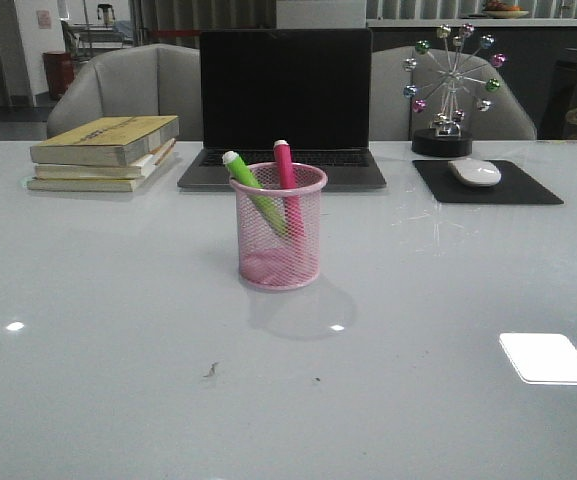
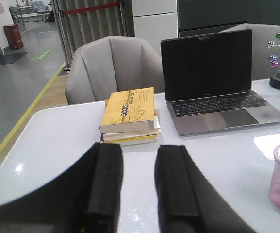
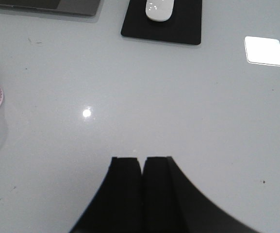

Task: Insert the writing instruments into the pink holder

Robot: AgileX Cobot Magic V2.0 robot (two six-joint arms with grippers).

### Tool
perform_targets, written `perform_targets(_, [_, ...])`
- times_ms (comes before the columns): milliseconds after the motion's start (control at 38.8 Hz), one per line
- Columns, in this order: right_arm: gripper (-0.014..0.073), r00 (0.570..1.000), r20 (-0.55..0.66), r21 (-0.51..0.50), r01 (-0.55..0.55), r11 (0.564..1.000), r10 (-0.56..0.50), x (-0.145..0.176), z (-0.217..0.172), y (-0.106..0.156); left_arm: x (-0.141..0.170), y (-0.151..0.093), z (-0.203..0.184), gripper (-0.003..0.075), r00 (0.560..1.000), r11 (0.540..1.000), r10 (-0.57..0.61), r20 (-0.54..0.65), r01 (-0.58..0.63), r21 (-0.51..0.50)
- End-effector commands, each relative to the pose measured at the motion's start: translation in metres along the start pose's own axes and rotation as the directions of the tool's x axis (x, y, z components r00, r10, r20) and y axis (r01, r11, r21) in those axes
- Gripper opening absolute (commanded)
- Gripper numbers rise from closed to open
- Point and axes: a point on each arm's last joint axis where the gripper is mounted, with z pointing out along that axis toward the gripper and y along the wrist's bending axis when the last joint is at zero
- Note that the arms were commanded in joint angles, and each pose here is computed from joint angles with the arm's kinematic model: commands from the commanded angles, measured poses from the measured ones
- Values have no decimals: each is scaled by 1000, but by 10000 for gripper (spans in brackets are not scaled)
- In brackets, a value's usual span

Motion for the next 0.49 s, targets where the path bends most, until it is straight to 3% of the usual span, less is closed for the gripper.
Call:
perform_targets(0, [29,995,103,20,-6,1000,4,-15,-7,-2,-17,4,-3,258,994,999,-7,106,11,-40])
perform_targets(464, [29,994,108,21,0,1000,-3,-15,-9,-2,-17,4,-3,258,994,999,-7,106,11,-40])
